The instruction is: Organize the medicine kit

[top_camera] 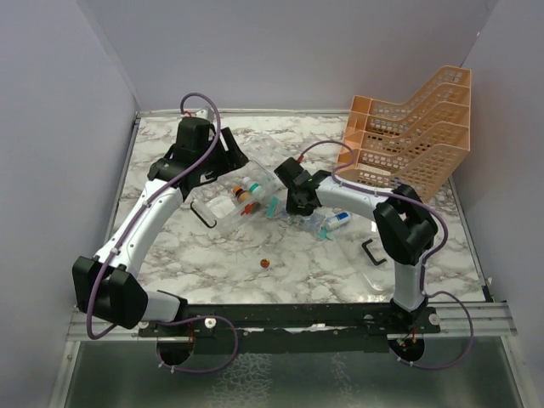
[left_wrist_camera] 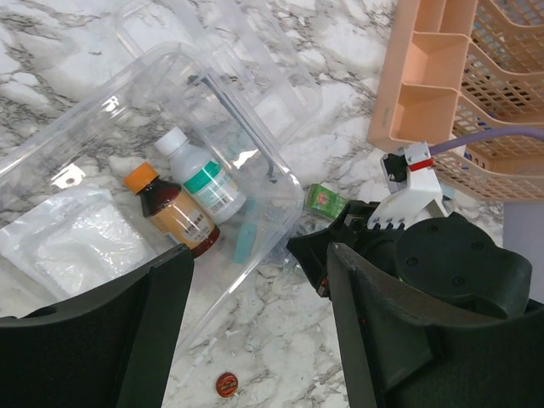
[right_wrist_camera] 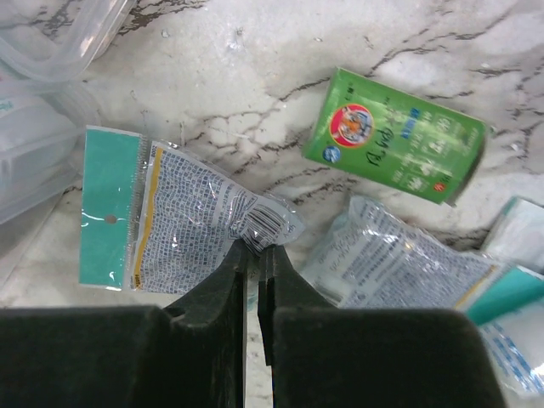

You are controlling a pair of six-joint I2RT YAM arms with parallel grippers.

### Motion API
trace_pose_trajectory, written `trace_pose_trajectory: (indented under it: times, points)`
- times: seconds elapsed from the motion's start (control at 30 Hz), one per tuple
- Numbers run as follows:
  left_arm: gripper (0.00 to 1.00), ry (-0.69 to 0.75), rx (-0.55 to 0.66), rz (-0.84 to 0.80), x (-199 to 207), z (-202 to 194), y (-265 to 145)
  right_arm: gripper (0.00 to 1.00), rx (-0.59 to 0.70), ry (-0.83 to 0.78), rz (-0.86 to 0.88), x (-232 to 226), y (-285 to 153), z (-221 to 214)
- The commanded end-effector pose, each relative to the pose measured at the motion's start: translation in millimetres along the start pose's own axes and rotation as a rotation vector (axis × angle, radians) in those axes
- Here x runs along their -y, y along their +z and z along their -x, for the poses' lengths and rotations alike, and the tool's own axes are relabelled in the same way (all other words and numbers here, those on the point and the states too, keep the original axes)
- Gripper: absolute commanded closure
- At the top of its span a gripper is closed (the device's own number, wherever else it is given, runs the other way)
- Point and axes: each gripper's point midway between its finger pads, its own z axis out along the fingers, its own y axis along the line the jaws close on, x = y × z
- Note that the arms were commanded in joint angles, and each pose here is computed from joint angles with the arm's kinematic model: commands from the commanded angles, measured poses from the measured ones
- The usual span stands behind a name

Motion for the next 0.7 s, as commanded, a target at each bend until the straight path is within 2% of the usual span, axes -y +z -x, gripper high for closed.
trace_pose_trajectory:
  times: [0.0,0.2,0.37,0.6,0.67]
  points:
    - [0.32,0.024,-0.021,-0.164,28.9,-3.9,-9.2,0.98,0.106,0.045,0.058,-2.1,-45.8,26.6]
    - [0.32,-0.002,-0.125,-0.332,53.3,-28.4,-9.2,0.97,0.166,0.144,0.136,-0.2,-92.3,39.0]
    - [0.3,-0.012,-0.245,-0.477,76.8,-53.2,-8.5,0.97,0.196,0.171,0.279,-16.9,-128.2,49.8]
    - [0.3,-0.012,-0.376,-0.553,90.8,-74.1,-1.6,0.95,0.261,0.106,0.494,-43.9,-165.4,62.6]
    - [0.35,-0.015,-0.407,-0.555,91.8,-79.1,2.1,0.95,0.263,0.085,0.515,-47.4,-167.4,62.8]
